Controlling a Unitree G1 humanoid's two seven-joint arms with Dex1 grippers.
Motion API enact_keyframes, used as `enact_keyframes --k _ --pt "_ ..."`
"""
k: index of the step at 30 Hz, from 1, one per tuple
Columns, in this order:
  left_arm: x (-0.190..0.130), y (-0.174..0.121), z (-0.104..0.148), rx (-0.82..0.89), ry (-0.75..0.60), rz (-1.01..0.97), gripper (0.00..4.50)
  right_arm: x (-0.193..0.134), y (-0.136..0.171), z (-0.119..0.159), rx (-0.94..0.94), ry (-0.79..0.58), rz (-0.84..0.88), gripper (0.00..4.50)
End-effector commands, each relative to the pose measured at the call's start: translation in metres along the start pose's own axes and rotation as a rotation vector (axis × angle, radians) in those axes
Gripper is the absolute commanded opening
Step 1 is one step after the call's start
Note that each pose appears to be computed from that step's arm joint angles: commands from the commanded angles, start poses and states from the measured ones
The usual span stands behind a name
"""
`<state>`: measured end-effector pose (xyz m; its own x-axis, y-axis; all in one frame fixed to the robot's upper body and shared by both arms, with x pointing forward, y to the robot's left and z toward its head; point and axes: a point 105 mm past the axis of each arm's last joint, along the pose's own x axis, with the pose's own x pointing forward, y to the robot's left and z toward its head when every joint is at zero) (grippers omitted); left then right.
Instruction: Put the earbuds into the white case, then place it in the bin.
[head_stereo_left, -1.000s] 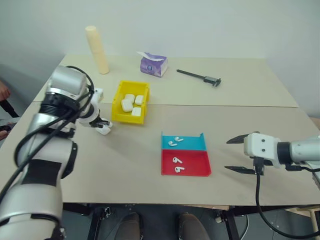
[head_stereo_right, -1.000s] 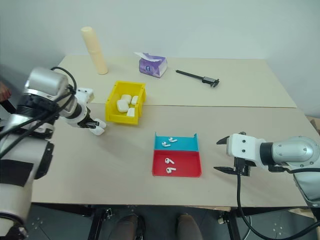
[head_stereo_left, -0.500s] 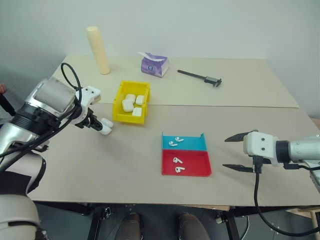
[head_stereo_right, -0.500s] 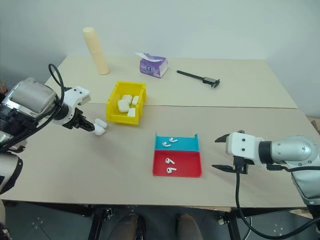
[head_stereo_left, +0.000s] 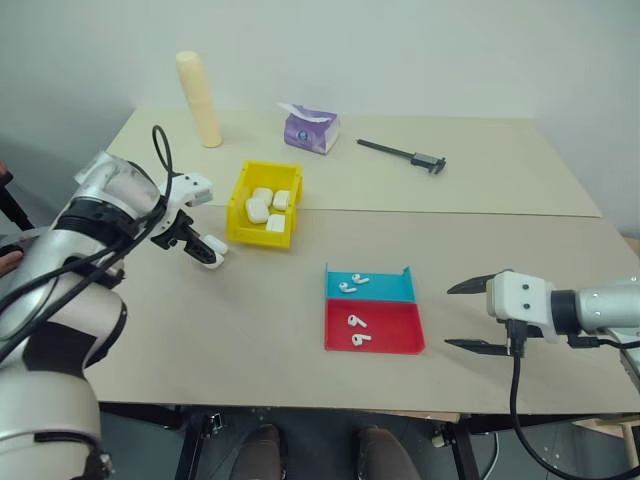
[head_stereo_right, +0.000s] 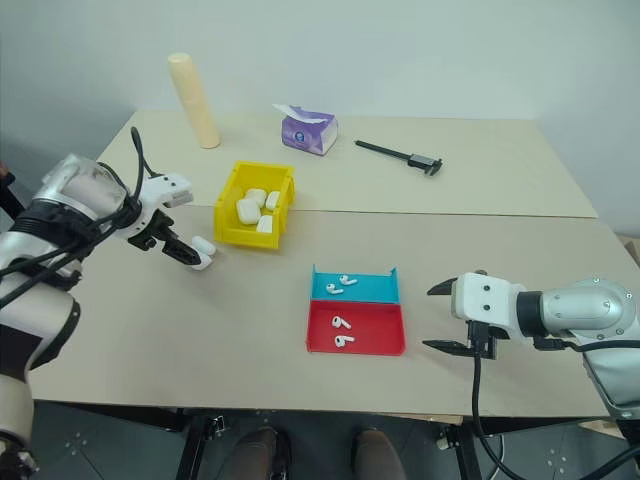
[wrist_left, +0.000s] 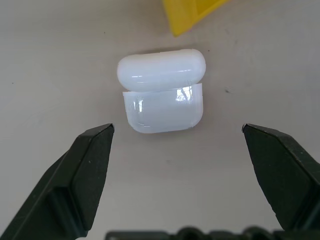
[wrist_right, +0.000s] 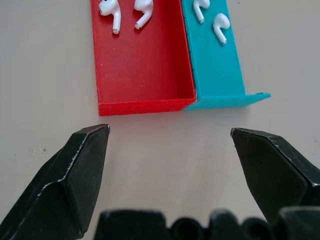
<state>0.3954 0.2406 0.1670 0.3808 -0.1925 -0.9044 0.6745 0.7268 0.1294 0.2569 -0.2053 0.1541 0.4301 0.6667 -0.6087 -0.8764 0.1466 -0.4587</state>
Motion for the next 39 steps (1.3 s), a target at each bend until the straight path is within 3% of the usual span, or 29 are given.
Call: enact_keyframes --k 1,14,38,39 --pt "-0.001 0.007 0.001 -0.001 -0.005 0.033 4.47 -0.008 -0.005 0.008 -0.022 -0.005 -0.037 4.5" --pt "0.017 0.006 0.0 -0.104 0.015 0.06 4.47 -0.008 -0.004 0.001 -0.022 0.019 -0.044 4.5" --pt "0.026 0.003 -0.001 -0.129 0.04 0.083 4.47 -0.004 0.001 -0.004 -0.02 0.039 -0.042 4.5" --pt "0.027 0.003 -0.002 -0.141 0.042 0.086 4.29 -0.004 0.001 -0.004 -0.02 0.04 -0.042 4.5"
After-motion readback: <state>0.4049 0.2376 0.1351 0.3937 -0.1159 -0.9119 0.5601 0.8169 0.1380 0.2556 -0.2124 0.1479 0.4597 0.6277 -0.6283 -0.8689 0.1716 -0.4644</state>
